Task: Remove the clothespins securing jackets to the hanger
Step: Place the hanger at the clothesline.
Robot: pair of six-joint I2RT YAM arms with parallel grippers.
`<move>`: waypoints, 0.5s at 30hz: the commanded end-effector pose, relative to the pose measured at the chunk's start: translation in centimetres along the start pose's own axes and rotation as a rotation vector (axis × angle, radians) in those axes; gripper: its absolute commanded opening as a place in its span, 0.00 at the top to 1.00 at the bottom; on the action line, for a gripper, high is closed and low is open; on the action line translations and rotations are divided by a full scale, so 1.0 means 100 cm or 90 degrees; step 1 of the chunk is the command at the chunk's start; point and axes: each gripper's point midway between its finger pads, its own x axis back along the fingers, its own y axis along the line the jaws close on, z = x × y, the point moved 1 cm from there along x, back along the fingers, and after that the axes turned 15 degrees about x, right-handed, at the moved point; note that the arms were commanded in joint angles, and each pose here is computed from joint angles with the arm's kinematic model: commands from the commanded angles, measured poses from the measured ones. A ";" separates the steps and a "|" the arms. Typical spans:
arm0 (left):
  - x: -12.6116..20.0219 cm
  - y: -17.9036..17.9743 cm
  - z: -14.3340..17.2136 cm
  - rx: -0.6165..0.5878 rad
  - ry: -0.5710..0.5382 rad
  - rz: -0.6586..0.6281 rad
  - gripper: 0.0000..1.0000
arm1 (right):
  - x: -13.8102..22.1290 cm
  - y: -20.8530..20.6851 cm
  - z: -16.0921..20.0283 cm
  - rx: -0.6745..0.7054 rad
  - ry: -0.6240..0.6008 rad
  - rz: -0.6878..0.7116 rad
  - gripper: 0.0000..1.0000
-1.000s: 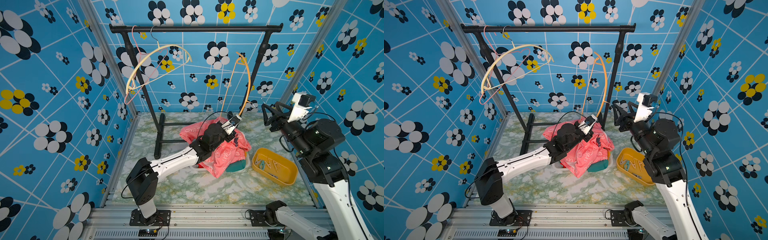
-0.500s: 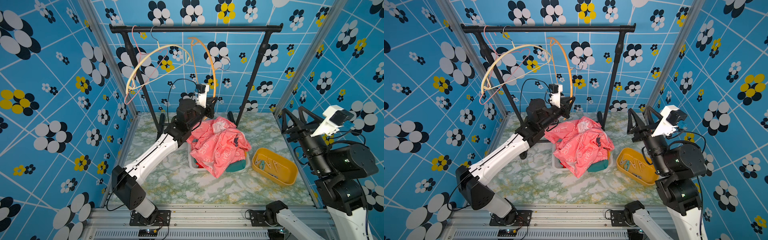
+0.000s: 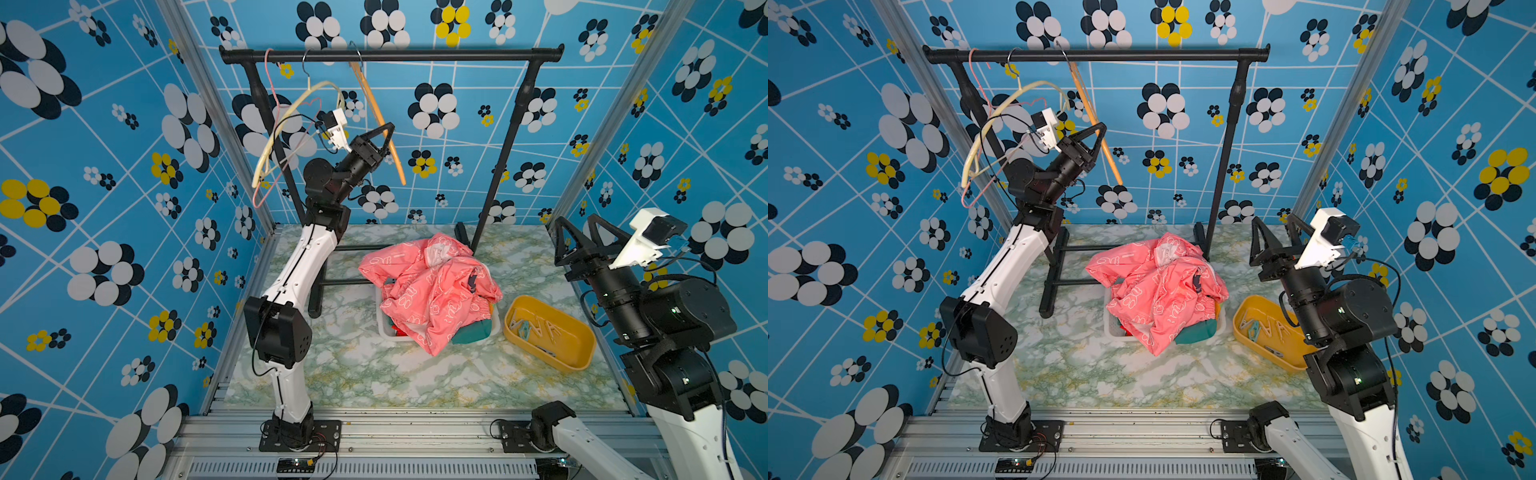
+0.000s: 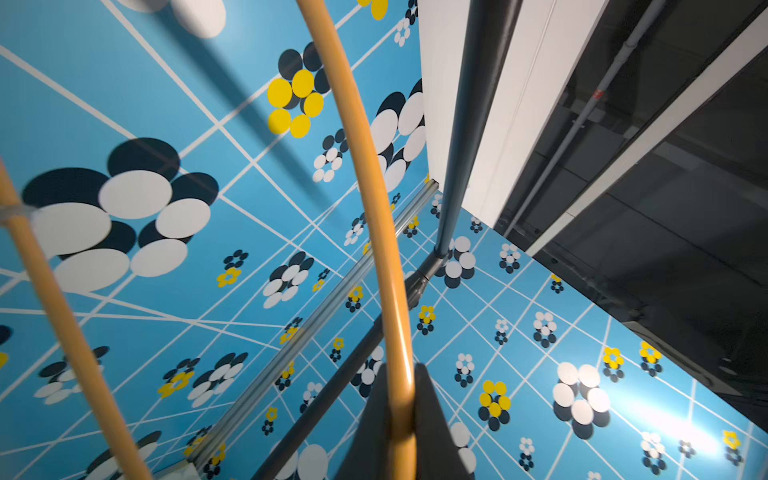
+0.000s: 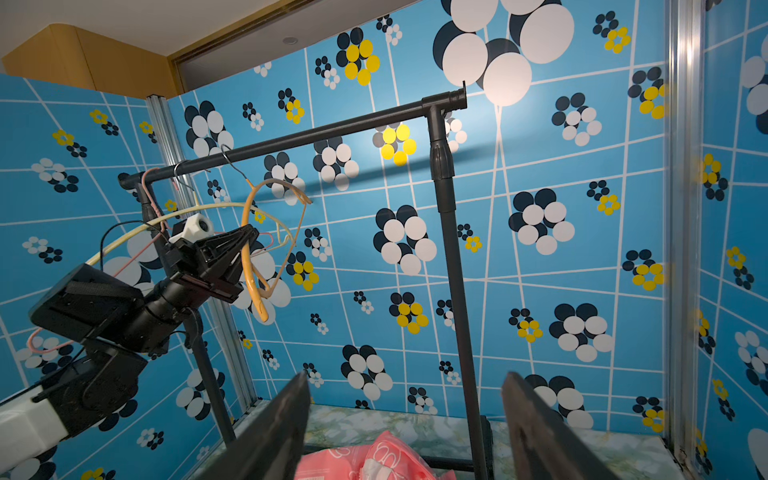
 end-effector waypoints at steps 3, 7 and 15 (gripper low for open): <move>-0.007 -0.038 0.003 0.118 0.061 0.106 1.00 | 0.004 -0.004 0.006 0.002 0.011 0.017 0.25; -0.004 -0.033 0.004 0.093 0.049 0.084 1.00 | 0.004 -0.006 0.007 0.006 0.014 0.024 0.25; 0.023 -0.020 0.010 0.001 -0.015 -0.011 1.00 | -0.002 -0.005 0.013 0.005 0.020 0.025 0.25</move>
